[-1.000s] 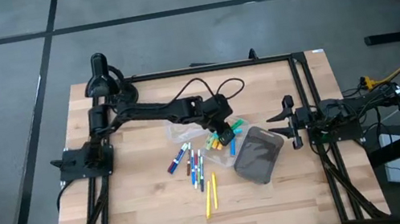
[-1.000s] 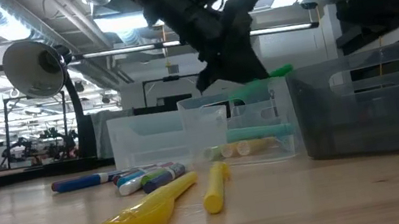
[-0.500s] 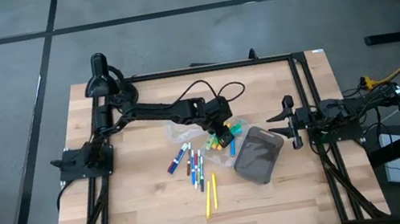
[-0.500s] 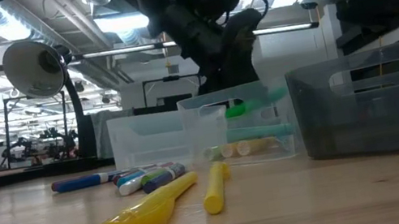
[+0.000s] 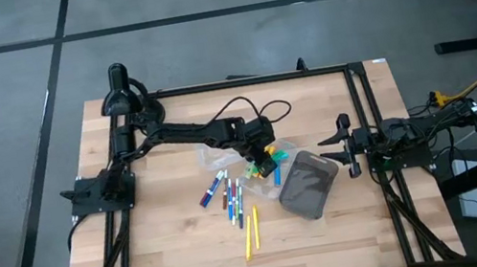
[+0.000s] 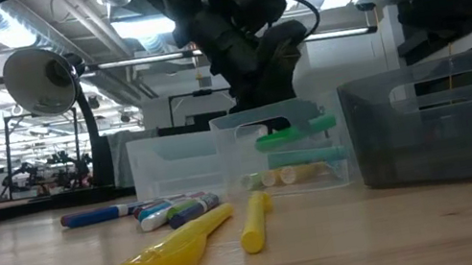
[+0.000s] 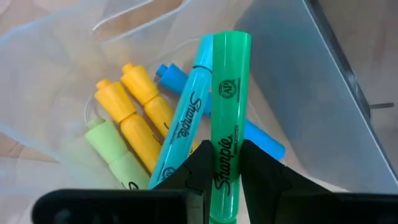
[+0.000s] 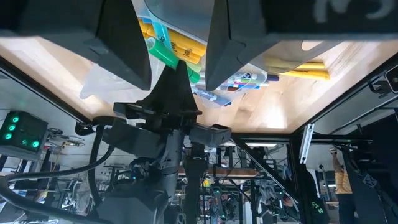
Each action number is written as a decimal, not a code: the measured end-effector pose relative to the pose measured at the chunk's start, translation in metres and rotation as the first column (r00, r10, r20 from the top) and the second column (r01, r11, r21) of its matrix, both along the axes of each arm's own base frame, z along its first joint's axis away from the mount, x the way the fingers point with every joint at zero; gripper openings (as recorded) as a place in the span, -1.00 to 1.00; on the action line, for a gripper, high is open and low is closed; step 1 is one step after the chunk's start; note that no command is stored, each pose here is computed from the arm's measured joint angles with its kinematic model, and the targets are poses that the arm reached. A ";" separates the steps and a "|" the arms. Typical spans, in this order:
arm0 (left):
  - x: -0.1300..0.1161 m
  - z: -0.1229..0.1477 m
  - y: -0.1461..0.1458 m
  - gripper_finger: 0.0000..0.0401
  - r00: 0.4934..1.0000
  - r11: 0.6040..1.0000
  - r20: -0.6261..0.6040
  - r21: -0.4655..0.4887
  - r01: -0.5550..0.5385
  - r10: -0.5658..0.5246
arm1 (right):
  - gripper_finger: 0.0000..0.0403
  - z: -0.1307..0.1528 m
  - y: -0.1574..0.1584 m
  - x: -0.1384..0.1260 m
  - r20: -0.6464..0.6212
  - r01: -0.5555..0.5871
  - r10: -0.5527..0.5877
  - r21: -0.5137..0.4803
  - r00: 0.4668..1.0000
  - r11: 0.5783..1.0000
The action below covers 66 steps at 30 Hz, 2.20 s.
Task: Pick & Place Markers
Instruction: Put the green highlighter pen into the right transparent bin, then put the right red marker pen into the left transparent bin
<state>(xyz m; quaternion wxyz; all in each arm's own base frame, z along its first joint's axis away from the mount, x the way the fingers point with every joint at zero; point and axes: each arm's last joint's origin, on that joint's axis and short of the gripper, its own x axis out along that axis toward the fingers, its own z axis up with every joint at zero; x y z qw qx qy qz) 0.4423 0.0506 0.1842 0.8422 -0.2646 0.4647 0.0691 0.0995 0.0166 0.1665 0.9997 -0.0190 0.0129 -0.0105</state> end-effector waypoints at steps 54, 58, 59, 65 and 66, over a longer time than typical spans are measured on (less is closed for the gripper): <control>-0.070 0.092 -0.116 -0.49 0.851 0.821 -0.097 0.226 0.524 -0.516 | -0.25 0.000 0.000 0.000 0.000 0.000 0.000 0.000 1.000 1.000; -0.079 0.087 -0.127 -0.49 0.846 0.829 -0.173 0.176 0.531 -0.505 | -0.25 0.000 0.000 0.000 0.000 0.000 0.000 0.000 1.000 1.000; -0.083 0.084 -0.130 -0.49 0.839 0.828 -0.207 0.163 0.536 -0.502 | -0.25 0.000 0.000 0.000 0.000 0.000 0.000 0.000 1.000 1.000; -0.111 0.052 -0.147 -0.49 0.801 0.817 -0.446 0.222 0.532 -0.400 | -0.25 0.000 0.000 0.000 0.000 0.000 0.000 0.000 1.000 1.000; -0.115 0.046 -0.151 -0.49 0.798 0.813 -0.468 0.242 0.530 -0.380 | -0.25 0.000 0.000 0.000 0.000 0.000 0.000 0.000 1.000 1.000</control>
